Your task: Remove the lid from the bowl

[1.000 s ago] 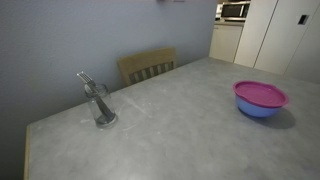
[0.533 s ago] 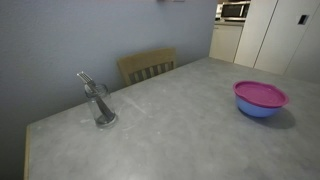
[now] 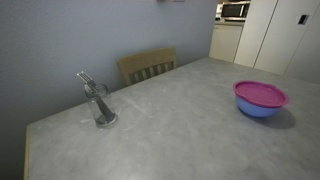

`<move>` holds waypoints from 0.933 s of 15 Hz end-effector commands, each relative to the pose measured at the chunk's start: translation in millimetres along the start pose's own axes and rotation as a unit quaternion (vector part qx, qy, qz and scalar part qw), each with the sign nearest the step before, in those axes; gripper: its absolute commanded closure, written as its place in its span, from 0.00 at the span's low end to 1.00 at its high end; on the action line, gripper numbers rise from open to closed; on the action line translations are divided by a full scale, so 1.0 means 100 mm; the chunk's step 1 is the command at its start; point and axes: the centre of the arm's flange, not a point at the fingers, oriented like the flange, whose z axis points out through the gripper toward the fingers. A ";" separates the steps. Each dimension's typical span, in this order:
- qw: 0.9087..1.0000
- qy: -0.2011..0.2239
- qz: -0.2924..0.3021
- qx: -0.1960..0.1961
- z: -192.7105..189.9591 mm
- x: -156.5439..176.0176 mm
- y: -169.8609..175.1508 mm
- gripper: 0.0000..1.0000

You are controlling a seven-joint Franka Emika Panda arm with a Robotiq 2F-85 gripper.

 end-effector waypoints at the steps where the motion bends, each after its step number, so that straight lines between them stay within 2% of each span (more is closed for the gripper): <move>1: 1.000 0.006 0.006 -0.012 0.29 0.34 0.16 0.00; 8: 0.999 -0.005 0.044 -0.027 0.67 0.72 0.45 0.00; 9: 0.999 0.001 0.039 -0.017 0.57 0.48 0.33 0.00; 14: 0.999 -0.007 0.049 -0.021 0.66 0.61 0.41 0.00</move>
